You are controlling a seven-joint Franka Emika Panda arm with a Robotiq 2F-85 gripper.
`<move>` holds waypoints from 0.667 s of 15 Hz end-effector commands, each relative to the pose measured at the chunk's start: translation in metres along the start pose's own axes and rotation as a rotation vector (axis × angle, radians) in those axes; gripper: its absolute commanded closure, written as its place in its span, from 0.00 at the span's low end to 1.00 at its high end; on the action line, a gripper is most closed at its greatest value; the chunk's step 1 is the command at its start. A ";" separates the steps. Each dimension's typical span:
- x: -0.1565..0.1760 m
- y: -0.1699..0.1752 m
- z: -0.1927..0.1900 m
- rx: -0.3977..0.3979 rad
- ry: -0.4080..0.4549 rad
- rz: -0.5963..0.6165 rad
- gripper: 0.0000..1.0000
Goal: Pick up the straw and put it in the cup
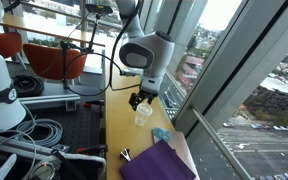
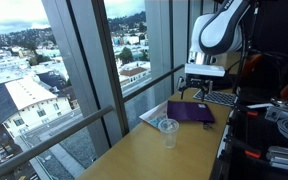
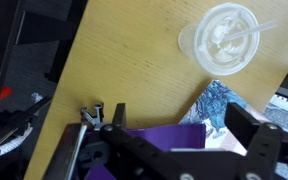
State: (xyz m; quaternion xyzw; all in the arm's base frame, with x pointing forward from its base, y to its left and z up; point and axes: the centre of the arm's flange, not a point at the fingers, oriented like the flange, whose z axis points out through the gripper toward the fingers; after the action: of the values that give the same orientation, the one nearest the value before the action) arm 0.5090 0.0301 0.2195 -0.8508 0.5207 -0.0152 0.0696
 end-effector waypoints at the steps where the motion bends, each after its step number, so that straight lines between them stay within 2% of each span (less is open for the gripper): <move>1: -0.002 0.000 -0.001 -0.003 0.004 0.013 0.00; 10: -0.003 0.002 -0.003 -0.003 0.007 0.029 0.00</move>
State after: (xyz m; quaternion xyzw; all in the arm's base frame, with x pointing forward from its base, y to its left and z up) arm 0.5061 0.0314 0.2228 -0.8433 0.5331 -0.0165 0.0665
